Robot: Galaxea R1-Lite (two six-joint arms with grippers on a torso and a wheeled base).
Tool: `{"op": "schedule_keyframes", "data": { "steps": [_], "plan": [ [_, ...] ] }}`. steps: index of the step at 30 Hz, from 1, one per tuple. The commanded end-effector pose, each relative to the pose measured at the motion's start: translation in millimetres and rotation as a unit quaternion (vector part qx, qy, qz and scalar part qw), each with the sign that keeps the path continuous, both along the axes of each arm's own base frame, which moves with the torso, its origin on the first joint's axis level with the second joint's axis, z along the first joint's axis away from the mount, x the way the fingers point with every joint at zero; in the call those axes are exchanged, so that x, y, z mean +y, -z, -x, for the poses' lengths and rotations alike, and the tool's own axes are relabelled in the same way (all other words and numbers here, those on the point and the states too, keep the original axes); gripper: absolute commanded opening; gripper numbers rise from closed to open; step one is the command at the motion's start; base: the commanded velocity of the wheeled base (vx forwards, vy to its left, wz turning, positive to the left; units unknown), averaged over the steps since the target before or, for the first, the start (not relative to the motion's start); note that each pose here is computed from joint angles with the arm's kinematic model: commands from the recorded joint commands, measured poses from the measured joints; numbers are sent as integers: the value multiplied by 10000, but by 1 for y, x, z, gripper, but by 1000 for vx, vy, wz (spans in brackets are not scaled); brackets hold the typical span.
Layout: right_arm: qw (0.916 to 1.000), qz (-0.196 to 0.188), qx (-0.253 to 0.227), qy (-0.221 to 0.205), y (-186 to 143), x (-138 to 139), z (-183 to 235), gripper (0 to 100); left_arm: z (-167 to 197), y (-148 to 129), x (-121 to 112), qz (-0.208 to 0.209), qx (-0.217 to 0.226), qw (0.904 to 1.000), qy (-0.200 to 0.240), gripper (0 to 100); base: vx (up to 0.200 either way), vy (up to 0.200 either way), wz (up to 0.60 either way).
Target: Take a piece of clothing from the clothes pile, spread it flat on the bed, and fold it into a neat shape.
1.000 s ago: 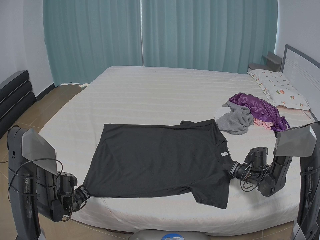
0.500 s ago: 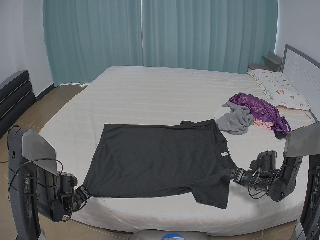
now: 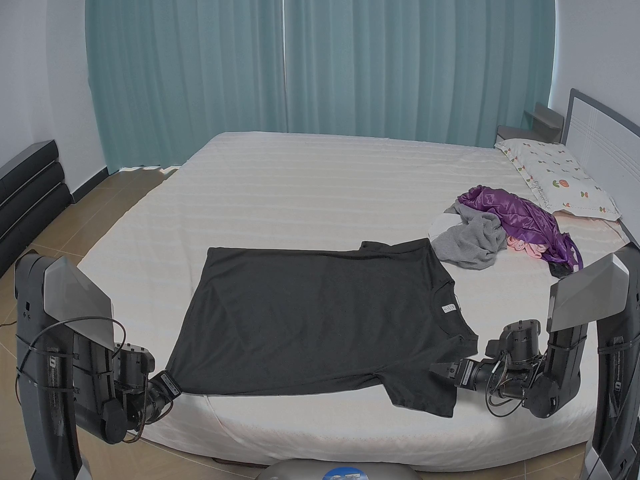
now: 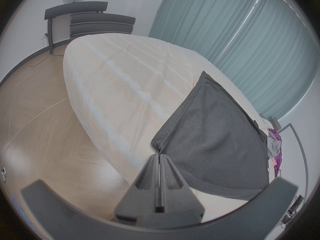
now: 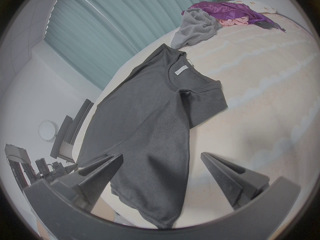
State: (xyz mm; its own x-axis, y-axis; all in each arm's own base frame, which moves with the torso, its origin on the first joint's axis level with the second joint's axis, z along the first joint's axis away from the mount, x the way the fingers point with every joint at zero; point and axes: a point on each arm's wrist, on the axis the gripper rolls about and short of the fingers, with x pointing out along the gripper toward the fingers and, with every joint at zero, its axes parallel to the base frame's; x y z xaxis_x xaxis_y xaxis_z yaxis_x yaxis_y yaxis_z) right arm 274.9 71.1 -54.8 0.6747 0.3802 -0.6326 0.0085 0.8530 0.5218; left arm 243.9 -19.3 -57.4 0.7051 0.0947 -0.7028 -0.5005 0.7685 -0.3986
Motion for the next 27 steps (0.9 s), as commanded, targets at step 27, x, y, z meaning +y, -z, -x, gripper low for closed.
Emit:
{"op": "schedule_keyframes", "data": {
  "steps": [27],
  "plan": [
    [9994,-207,-74,271,-54,-37,67,0,21,-23,5,-450,10,9985,325,0,0,0,0]
  ]
}}
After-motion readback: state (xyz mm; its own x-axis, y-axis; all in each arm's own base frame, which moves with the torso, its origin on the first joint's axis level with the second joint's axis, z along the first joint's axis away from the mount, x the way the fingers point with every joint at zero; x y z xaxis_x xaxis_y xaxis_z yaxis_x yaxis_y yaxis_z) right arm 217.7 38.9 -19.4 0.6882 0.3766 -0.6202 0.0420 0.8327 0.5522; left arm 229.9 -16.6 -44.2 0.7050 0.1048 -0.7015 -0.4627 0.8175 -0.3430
